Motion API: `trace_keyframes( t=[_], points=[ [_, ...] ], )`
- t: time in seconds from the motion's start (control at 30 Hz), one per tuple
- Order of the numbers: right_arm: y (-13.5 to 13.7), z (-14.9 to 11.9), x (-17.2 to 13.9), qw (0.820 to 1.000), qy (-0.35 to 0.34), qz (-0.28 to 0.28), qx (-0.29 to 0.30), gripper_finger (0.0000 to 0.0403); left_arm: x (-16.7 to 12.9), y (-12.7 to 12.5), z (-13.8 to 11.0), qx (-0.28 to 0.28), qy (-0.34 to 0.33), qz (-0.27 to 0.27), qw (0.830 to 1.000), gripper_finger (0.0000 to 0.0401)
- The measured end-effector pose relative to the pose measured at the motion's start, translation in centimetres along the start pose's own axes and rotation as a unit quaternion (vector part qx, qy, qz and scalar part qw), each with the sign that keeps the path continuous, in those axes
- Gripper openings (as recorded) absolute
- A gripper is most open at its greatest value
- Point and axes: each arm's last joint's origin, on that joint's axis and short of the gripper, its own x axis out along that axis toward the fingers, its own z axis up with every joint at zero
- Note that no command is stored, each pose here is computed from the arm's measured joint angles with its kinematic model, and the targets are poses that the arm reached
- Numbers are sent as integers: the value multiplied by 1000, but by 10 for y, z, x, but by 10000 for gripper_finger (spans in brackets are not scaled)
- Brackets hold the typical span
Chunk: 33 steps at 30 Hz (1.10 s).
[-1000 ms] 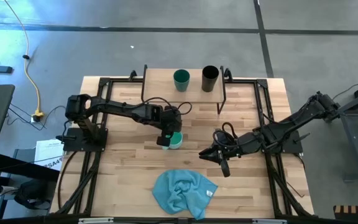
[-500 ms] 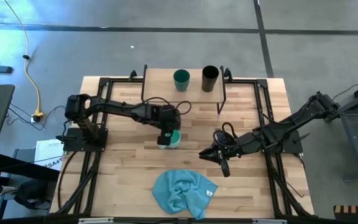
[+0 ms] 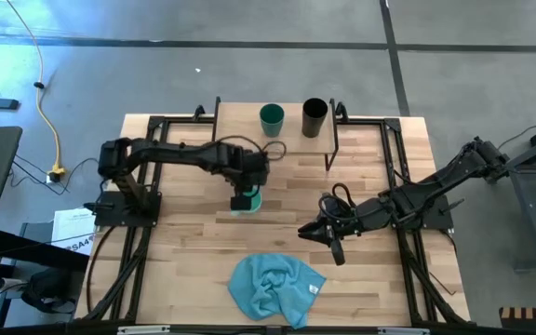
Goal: Stack small to large cups/mugs on shelf
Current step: Put the blue mug on the shelf
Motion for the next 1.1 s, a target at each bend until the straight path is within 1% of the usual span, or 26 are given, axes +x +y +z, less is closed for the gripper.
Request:
trace_keyframes(
  t=[0.2, 0.33, 0.73, 0.93, 1.1],
  points=[
    [1, -1, 0, 1000, 2, 3, -1, 50, -25, 18, 9, -21, -13, 6, 1000, 0],
    [3, -3, -1, 1000, 11, 5, -4, 50, -37, 27, 11, -31, -15, 5, 999, 0],
    [3, -7, -2, 1000, 24, 0, -9, 50, -55, 55, -3, -71, 36, -14, 997, 0],
    [3, -7, -2, 1000, 25, 0, -9, 50, -72, 70, -5, -82, 25, -29, 996, 0],
    [2, -8, -2, 999, 31, -3, -6, 50, -89, 89, -8, -97, 14, -20, 995, 0]
  ],
)
